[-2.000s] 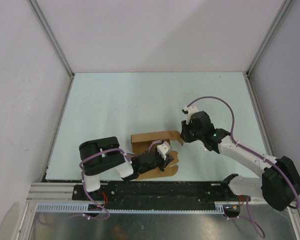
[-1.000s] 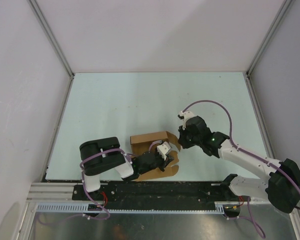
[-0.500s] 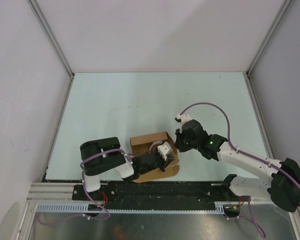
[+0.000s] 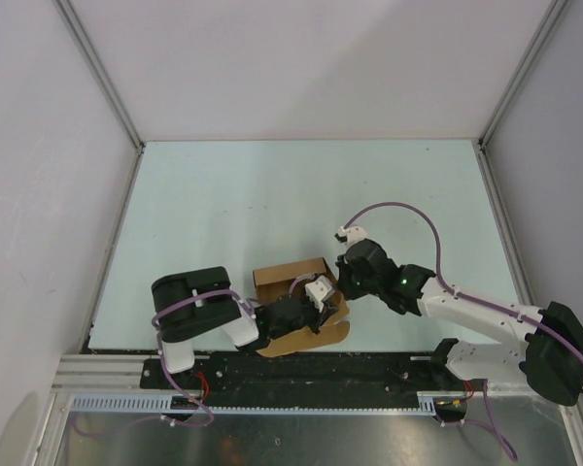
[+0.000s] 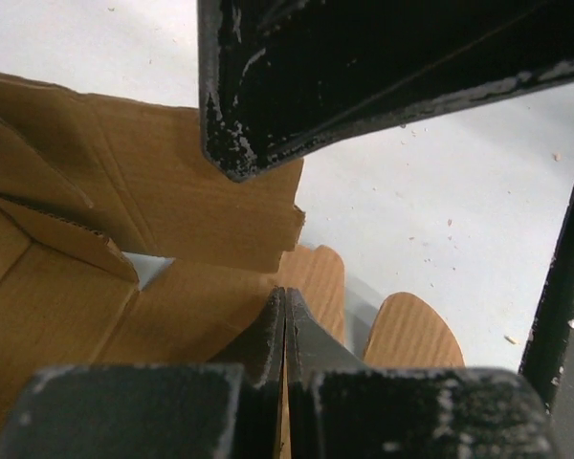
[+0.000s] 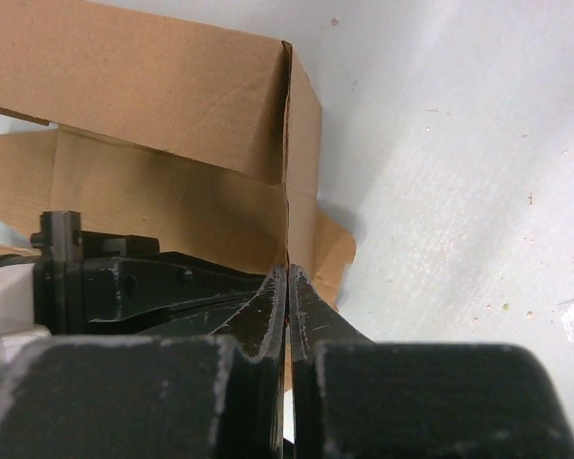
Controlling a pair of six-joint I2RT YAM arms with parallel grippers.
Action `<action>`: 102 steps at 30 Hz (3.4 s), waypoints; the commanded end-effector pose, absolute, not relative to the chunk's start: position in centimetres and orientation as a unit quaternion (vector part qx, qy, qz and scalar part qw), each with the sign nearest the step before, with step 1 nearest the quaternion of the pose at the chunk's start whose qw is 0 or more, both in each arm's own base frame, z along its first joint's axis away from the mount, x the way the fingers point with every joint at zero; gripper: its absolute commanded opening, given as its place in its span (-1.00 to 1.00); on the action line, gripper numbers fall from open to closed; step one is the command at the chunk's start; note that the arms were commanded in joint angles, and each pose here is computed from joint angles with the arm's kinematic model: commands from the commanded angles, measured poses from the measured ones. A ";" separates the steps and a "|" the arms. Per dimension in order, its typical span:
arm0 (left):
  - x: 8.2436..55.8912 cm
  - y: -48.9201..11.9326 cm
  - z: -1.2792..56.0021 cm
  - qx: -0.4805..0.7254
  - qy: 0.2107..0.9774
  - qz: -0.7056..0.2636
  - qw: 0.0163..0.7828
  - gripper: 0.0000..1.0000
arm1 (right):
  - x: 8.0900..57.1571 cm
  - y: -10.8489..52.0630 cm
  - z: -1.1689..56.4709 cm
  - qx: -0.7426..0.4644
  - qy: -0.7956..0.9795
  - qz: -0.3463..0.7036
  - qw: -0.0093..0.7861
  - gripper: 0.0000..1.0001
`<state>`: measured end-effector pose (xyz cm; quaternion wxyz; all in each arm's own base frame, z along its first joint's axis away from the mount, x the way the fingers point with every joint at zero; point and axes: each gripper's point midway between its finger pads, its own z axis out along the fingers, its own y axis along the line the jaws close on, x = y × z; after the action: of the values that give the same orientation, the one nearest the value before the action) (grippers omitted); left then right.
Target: Fold the paper box
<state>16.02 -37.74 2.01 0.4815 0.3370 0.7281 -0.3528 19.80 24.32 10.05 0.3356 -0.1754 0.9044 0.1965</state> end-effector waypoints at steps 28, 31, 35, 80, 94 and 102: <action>18.0 -28.5 17.7 0.222 0.686 -0.326 0.611 -0.34 | 20.5 24.4 10.8 -0.165 0.901 0.181 0.359 -1.00; 19.3 -27.9 15.6 0.216 0.713 -0.309 0.591 -0.42 | 20.4 24.6 10.9 -0.163 0.900 0.185 0.360 -1.00; 20.2 -27.3 13.7 0.212 0.733 -0.290 0.578 -0.53 | 20.4 24.7 10.9 -0.163 0.899 0.189 0.359 -1.00; 21.9 -25.6 10.4 0.213 0.762 -0.245 0.560 -0.71 | 19.6 27.8 12.4 -0.167 0.881 0.266 0.353 -0.11; 21.8 -25.4 10.5 0.211 0.761 -0.246 0.562 -0.71 | 19.4 30.0 12.1 -0.190 0.868 0.311 0.337 -0.10; 21.7 -25.5 10.2 0.214 0.762 -0.246 0.560 -0.71 | 20.2 27.9 12.9 -0.183 0.855 0.332 0.355 -0.09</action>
<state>21.90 -25.68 10.63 0.5627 0.2119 0.7606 -0.2448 19.44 28.53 10.59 0.3199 -0.1797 0.8794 0.3034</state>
